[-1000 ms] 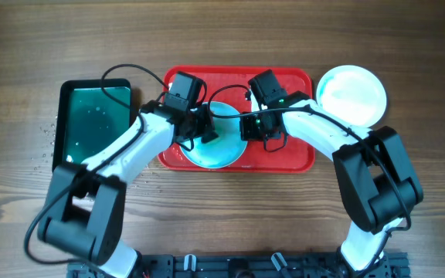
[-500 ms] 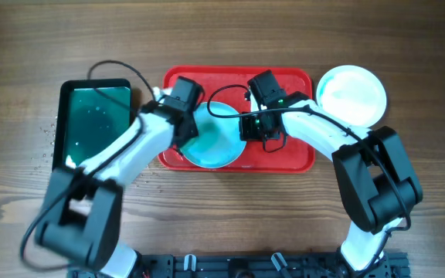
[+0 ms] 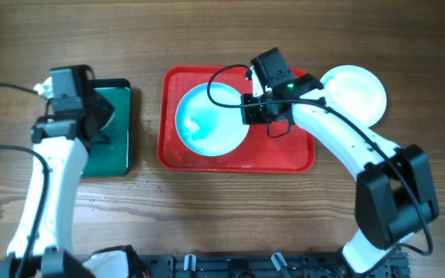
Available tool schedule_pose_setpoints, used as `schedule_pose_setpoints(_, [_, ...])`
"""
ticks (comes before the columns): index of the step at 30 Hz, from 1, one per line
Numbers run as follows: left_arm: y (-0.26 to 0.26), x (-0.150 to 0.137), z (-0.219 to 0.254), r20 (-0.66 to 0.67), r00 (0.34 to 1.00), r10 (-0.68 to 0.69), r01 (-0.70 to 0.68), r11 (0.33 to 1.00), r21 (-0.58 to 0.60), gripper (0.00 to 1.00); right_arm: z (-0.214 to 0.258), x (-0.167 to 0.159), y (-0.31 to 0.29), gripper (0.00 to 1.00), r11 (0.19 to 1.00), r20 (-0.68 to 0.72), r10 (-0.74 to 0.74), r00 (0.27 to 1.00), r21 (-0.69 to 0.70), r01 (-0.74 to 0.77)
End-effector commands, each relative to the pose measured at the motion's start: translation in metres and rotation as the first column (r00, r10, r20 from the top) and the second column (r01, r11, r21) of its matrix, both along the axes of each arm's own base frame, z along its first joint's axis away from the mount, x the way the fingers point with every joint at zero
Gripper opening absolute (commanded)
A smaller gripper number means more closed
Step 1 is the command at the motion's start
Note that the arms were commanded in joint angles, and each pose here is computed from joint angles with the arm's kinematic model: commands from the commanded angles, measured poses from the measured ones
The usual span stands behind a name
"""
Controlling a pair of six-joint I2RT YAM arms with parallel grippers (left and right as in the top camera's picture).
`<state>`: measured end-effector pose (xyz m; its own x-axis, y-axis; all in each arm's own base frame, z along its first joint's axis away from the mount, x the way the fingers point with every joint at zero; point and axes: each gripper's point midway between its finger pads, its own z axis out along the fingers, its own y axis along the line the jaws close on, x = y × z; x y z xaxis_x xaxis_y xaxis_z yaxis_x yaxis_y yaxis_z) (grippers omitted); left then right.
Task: Clean dirty plates on tray and stack at the side
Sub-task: 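Drop the sponge into the water tray with the left gripper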
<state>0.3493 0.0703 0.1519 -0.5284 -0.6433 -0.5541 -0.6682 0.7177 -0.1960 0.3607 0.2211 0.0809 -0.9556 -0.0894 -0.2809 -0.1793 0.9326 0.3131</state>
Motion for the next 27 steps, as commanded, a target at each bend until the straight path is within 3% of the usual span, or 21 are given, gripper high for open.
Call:
schedule_pose_setpoints(1, [0.021, -0.003, -0.049, -0.110, 0.993, 0.047, -0.064, 0.985, -0.158, 0.04, 0.019, 0.004, -0.002, 0.04, 1.000, 0.042, 0.008, 0.999, 0.002, -0.008])
schedule_pose_setpoints(4, [0.021, -0.002, -0.074, -0.162, 0.986, 0.040, -0.076, 0.972, -0.224, 0.04, 0.018, 0.002, -0.003, 0.04, 1.000, 0.038, 0.014, 0.999, -0.003, -0.014])
schedule_pose_setpoints(10, [0.025, 0.000, -0.116, -0.247, 0.968, 0.047, -0.106, 0.966, -0.234, 0.04, 0.018, 0.000, -0.004, 0.04, 1.000, 0.033, 0.021, 0.999, -0.008, -0.021])
schedule_pose_setpoints(12, [0.027, 0.000, -0.119, -0.249, 0.967, 0.051, -0.112, 0.966, -0.235, 0.09, 0.019, -0.002, -0.005, 0.04, 0.999, 0.033, 0.037, 0.999, -0.016, -0.037])
schedule_pose_setpoints(13, [0.027, 0.001, -0.119, -0.249, 0.967, 0.051, -0.111, 0.966, -0.235, 0.20, 0.020, -0.003, -0.007, 0.04, 0.999, 0.034, 0.036, 0.999, -0.026, -0.035])
schedule_pose_setpoints(15, [0.027, 0.001, -0.119, -0.249, 0.967, 0.051, -0.111, 0.966, -0.235, 0.66, 0.022, -0.003, -0.014, 0.04, 0.998, 0.044, 0.024, 0.999, -0.059, -0.021])
schedule_pose_setpoints(16, [0.027, 0.001, -0.119, -0.249, 0.967, 0.051, -0.111, 0.966, -0.235, 0.75, 0.025, -0.003, -0.017, 0.04, 0.997, 0.053, 0.025, 0.998, -0.072, -0.021])
schedule_pose_setpoints(19, [0.027, 0.001, -0.118, -0.246, 0.968, 0.052, -0.111, 0.966, -0.234, 0.81, 0.038, -0.004, -0.021, 0.04, 0.996, 0.089, 0.036, 0.995, -0.080, -0.029])
schedule_pose_setpoints(26, [0.022, 0.009, -0.077, -0.127, 0.991, 0.037, -0.068, 0.966, -0.250, 0.82, 0.101, -0.007, -0.047, 0.04, 0.989, 0.275, 0.041, 0.960, -0.148, 0.000])
schedule_pose_setpoints(27, [0.019, 0.011, -0.071, -0.105, 0.994, 0.026, -0.053, 0.963, -0.264, 0.99, 0.112, -0.006, -0.053, 0.04, 0.986, 0.319, 0.047, 0.947, -0.168, 0.008])
